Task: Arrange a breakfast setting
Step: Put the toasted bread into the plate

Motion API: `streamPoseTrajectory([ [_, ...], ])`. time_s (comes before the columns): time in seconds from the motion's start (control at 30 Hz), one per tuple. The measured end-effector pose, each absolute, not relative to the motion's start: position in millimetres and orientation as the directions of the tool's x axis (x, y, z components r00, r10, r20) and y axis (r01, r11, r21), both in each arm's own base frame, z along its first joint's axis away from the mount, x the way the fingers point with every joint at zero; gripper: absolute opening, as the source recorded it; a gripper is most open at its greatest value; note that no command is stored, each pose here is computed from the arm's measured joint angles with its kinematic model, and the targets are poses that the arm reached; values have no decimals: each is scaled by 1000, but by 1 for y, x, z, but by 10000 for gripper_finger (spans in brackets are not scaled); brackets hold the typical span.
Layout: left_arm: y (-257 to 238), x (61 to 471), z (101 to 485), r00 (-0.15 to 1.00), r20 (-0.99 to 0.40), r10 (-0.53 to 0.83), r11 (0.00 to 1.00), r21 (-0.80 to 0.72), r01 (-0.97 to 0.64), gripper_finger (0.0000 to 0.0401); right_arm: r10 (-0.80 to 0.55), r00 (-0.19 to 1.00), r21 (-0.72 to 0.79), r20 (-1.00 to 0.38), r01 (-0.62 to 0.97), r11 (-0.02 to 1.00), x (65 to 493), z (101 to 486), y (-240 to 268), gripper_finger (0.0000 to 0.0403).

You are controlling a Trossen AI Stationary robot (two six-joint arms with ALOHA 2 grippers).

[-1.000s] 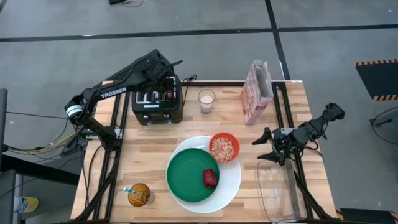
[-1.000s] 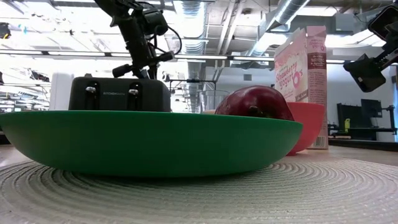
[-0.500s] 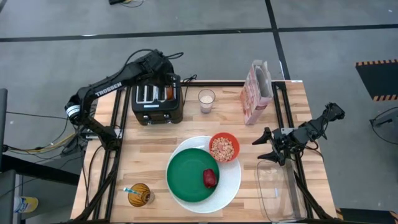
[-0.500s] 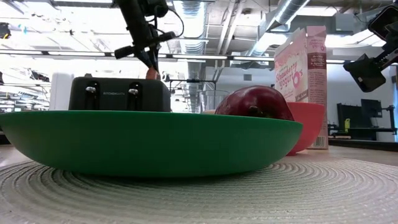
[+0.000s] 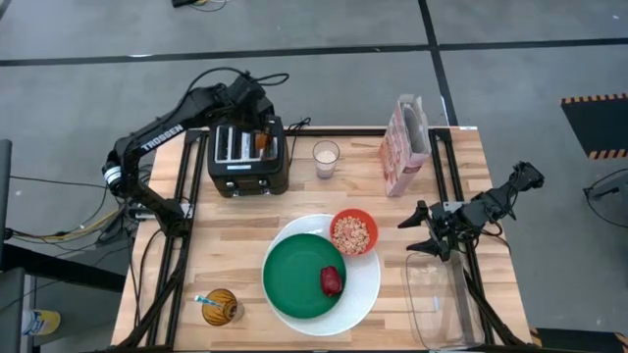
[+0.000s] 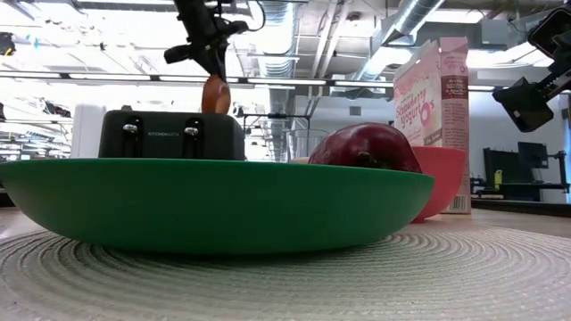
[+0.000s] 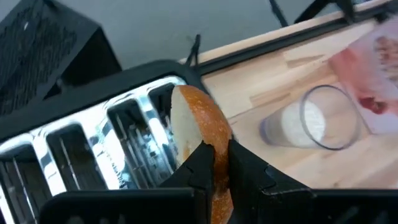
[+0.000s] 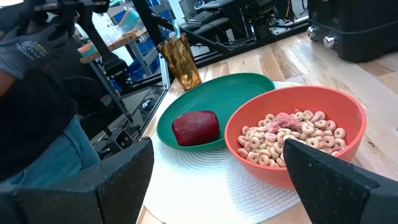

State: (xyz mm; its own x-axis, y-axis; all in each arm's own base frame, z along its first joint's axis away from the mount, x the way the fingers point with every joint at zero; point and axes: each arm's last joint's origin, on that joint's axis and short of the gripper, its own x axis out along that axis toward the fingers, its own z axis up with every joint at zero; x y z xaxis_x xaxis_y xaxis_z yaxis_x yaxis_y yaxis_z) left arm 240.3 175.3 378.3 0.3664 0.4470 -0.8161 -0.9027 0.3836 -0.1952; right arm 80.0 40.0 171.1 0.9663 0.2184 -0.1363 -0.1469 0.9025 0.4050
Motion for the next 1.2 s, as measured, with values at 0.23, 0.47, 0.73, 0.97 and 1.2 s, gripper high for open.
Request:
streamPoseTrajectory([
  [0.23,166,242,388,387,-820,421,496,-150,-856,21,218,966,405,-137,-147,902,80,171,40,378],
  [0.47,149,244,393,412,-817,404,586,-115,-802,21,218,966,405,-136,-147,902,80,171,40,378],
  [0.73,110,243,407,480,-788,385,732,-55,-679,21,219,966,405,-136,-147,903,80,171,40,378],
  [0.97,68,249,408,473,-790,389,813,53,-580,21,218,966,405,-137,-147,903,80,171,40,378],
  [1.2,22,257,408,513,-774,372,872,102,-478,21,218,966,405,-136,-147,902,80,171,40,378],
])
